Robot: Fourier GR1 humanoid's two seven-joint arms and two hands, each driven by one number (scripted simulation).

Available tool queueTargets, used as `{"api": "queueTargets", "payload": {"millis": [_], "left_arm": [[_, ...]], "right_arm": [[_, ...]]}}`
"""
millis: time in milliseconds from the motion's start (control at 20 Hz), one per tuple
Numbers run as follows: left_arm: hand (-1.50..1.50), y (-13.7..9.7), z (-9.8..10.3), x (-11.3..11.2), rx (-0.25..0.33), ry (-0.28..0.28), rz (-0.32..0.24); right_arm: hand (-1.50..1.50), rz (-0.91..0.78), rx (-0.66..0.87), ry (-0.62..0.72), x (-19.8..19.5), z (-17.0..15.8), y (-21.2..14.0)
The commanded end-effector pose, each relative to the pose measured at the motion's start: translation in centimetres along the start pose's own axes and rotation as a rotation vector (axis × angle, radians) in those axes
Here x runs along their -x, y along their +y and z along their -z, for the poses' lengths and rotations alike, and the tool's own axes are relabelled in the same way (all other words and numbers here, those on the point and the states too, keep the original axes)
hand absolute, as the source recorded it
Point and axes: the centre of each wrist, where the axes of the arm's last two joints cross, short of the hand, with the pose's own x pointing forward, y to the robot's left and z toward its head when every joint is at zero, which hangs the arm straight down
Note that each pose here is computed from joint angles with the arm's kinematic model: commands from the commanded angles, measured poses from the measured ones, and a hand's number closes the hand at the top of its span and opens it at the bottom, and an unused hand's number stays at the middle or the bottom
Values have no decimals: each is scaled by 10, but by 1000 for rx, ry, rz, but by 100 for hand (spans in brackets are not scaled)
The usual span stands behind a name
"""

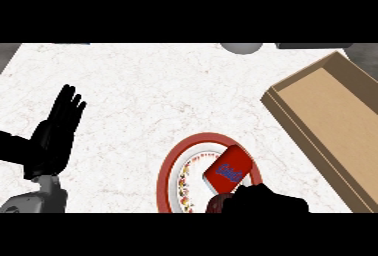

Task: Pick the cupcake from the plate and place it in the cardboard box

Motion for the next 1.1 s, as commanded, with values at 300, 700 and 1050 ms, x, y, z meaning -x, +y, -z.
{"api": "queueTargets", "payload": {"millis": [300, 700, 1050], "left_arm": [[0, -14, -6, 11, 31, 1, -2], [0, -17, -3, -6, 16, -7, -10], [0, -12, -9, 2, 45, 1, -10]], "right_arm": [[150, 15, 108, 184, 47, 5, -68], [150, -91, 170, 290, 103, 68, -77], [150, -177, 137, 299, 190, 97, -62]]}}
